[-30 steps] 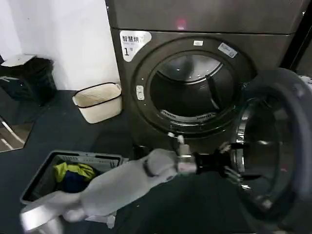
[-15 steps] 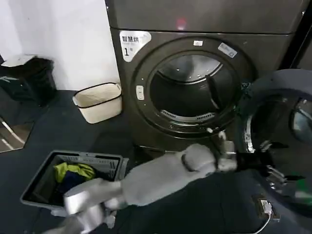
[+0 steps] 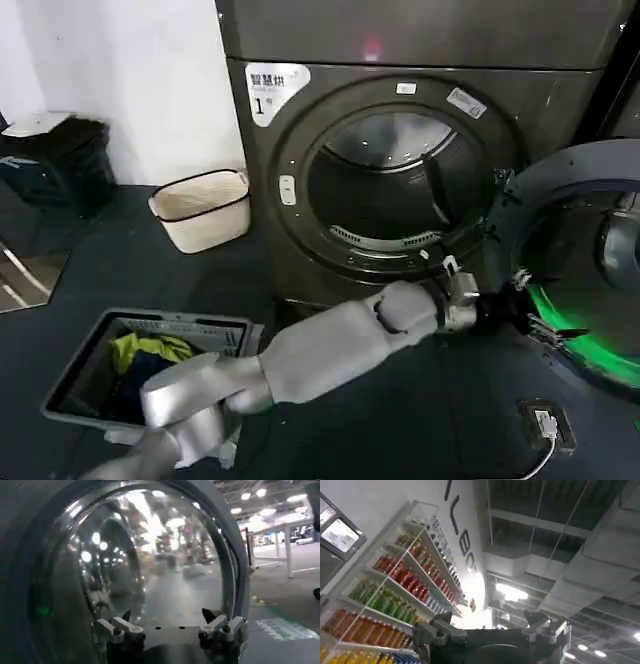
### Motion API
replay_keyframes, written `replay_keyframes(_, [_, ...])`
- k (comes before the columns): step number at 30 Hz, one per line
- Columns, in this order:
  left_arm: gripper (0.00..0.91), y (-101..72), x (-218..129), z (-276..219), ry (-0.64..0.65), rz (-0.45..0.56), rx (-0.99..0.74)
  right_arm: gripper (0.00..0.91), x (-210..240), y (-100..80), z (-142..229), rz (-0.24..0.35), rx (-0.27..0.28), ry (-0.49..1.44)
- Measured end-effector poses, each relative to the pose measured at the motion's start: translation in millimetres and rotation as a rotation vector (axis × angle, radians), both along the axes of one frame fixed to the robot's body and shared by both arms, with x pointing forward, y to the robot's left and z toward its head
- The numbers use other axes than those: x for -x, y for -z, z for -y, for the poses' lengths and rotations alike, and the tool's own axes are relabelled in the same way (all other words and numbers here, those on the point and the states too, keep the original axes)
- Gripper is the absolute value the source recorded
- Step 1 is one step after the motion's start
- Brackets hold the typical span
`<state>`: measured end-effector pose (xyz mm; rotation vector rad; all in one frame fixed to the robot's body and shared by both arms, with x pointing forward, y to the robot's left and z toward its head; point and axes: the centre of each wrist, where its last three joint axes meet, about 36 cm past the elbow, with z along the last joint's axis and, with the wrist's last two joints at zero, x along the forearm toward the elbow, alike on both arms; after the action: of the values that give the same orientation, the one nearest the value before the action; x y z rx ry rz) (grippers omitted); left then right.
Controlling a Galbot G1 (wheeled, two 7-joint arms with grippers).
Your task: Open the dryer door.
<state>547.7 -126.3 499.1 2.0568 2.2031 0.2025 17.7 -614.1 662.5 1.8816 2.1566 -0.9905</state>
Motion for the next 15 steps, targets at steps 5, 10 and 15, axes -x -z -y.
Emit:
replay_keyframes(5, [0.907,-6.2,6.0,2.7,0.018,0.034,0.047,0.907,0.1,1.7,2.2,-0.002,-0.005,-0.003])
replay_keyframes(10, [0.907,-25.9,19.9,7.2,0.034,0.029,0.153,0.907,-2.1,0.3,4.3,-0.008,-0.005,-0.009])
replay_keyframes(15, [0.907,-49.1,43.0,14.8,0.108,0.064,0.332,0.907,-5.4,-2.5,3.8,-0.014,0.0,-0.023])
